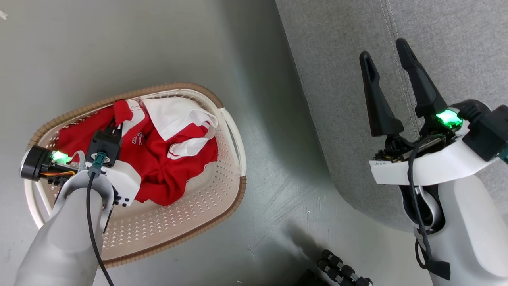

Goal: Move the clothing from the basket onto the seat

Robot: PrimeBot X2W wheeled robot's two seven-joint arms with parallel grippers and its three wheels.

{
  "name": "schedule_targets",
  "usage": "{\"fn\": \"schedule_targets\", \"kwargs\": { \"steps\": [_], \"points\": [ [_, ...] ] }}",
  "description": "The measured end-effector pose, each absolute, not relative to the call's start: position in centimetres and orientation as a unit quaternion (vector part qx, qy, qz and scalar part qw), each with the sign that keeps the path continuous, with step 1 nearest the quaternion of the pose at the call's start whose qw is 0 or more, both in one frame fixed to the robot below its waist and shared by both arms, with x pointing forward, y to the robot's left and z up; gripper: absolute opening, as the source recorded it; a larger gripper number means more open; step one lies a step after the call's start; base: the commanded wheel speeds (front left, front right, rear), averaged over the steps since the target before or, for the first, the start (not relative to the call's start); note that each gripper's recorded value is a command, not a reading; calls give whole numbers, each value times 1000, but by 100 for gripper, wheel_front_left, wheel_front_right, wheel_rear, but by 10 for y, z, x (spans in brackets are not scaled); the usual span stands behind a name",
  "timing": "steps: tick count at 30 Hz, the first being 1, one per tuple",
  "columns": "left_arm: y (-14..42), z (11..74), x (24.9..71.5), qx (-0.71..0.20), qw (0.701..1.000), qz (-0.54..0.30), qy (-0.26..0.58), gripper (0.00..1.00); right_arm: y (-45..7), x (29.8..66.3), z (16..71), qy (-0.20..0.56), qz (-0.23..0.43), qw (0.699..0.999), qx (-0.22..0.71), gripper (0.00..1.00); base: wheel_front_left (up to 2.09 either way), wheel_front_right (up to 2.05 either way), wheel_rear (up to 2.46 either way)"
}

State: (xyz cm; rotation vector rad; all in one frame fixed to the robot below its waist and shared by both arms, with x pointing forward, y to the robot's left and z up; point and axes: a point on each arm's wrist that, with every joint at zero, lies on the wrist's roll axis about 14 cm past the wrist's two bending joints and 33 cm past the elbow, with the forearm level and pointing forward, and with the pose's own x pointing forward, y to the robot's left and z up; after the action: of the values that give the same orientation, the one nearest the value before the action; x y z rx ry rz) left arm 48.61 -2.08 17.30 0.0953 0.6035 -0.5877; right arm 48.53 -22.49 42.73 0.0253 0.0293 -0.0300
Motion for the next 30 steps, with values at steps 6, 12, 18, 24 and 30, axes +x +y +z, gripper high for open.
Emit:
{"fn": "schedule_targets", "kwargs": {
  "steps": [6,12,18,24,30],
  "points": [
    [-15,193,495,34,924,-272,266,0,-219,489,430,8,-7,1000,20,100,0,0,0],
    [-7,223,504,30,937,-267,222,0,-211,493,434,0,3,1000,29,100,0,0,0],
    [10,261,515,23,954,-242,174,0,-201,499,443,-14,17,999,39,100,0,0,0],
    [25,301,526,17,968,-218,123,0,-191,506,454,-29,33,998,36,100,0,0,0],
    [37,362,539,11,979,-200,45,0,-179,510,473,-53,51,997,34,100,0,0,0]
  ]
}}
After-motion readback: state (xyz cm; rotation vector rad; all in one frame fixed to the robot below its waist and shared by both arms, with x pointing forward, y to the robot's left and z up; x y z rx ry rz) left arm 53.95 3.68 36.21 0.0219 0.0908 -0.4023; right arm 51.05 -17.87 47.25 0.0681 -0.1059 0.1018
